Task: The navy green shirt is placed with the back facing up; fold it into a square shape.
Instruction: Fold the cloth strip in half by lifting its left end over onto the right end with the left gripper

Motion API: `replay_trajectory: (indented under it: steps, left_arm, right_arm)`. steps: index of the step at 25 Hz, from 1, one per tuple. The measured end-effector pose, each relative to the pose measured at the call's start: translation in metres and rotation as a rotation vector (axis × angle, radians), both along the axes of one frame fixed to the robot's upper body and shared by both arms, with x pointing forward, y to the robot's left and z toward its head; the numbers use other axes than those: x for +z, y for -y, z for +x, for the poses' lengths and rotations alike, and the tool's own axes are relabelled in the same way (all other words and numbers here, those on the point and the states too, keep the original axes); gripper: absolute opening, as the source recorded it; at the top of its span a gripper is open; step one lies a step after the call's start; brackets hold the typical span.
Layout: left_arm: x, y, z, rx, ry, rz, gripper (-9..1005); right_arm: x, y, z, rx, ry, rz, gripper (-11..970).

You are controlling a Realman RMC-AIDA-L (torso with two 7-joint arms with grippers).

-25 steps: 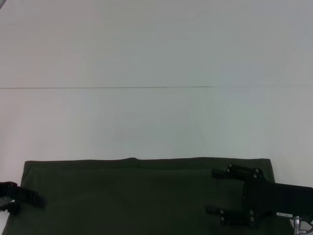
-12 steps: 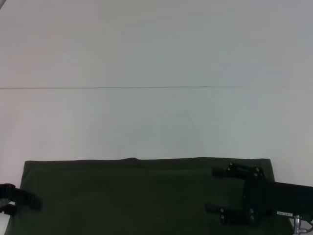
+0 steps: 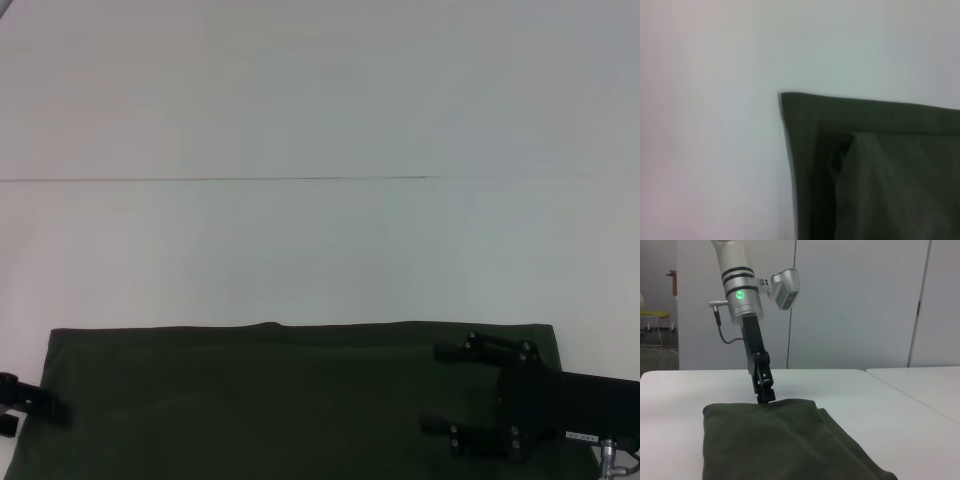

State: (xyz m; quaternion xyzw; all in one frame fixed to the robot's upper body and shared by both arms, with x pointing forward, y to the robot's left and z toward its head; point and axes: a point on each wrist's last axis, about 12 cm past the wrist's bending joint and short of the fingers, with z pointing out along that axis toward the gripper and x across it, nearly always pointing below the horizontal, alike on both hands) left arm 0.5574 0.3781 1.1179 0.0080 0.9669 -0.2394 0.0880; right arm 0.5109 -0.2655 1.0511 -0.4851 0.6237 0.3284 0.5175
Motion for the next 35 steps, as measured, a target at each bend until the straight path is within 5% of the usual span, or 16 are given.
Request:
replay_trajectory:
  steps: [35]
  left_arm:
    - [-0.007, -0.0062, -0.0032, 0.021, -0.003, 0.045, 839]
  right_arm:
    - [0.0001, -0.0017, 0.0007, 0.002, 0.003, 0.001, 819]
